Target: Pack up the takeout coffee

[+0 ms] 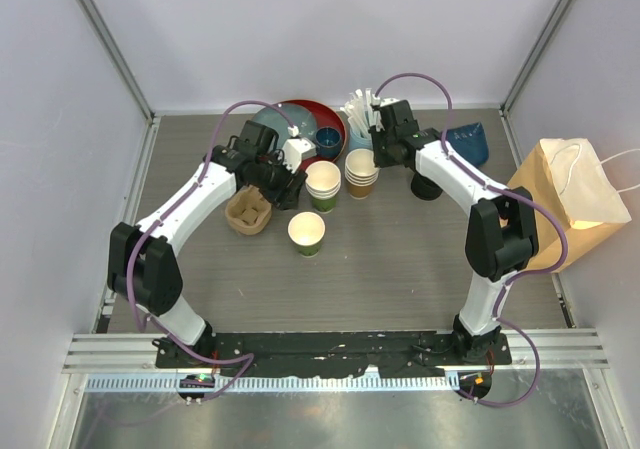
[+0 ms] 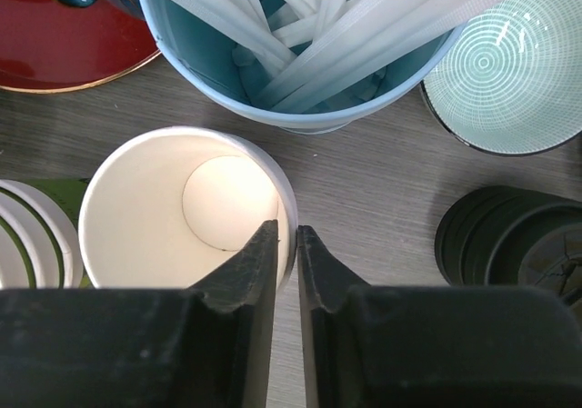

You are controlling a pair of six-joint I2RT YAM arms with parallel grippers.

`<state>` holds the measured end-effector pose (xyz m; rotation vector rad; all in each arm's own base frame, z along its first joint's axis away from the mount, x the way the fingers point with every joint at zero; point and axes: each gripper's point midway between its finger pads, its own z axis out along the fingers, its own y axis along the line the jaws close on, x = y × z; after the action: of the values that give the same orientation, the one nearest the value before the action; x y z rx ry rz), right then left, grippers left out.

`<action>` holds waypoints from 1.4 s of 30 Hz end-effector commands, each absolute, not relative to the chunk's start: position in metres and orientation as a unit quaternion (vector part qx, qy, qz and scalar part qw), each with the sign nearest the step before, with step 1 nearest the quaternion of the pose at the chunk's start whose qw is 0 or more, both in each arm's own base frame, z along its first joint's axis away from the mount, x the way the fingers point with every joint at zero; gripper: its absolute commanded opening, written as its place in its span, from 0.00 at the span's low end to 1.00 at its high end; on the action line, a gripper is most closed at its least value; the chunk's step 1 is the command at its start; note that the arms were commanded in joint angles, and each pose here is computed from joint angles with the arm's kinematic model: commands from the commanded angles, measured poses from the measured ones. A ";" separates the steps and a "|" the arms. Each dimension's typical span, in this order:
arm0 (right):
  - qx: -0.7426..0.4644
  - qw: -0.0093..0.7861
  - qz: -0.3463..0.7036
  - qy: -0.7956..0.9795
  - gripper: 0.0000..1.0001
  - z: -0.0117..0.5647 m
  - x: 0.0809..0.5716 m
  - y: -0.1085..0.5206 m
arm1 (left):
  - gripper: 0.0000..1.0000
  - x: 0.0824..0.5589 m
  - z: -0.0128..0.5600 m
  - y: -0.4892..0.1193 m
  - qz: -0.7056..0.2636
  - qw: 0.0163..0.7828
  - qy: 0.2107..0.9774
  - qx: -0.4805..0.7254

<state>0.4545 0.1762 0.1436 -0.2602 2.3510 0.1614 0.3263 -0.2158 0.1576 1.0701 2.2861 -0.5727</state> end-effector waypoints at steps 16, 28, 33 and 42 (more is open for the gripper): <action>-0.101 0.438 0.061 0.891 0.01 0.212 0.451 0.177 | 0.53 0.330 0.189 -0.220 -0.225 0.303 0.835 0.400; -0.118 0.432 0.099 0.889 0.01 0.216 0.450 0.188 | 0.53 0.330 0.188 -0.218 -0.225 0.298 0.837 0.400; -0.112 0.409 0.099 0.900 0.01 0.195 0.448 0.182 | 0.53 0.333 0.201 -0.226 -0.243 0.311 0.831 0.392; -0.106 0.401 0.099 0.905 0.01 0.188 0.432 0.165 | 0.37 0.352 0.245 -0.269 -0.317 0.330 0.828 0.323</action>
<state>0.4349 0.1742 0.1581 -0.2847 2.3684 0.2668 0.3443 -0.2430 0.2158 0.9096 2.2238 -0.7152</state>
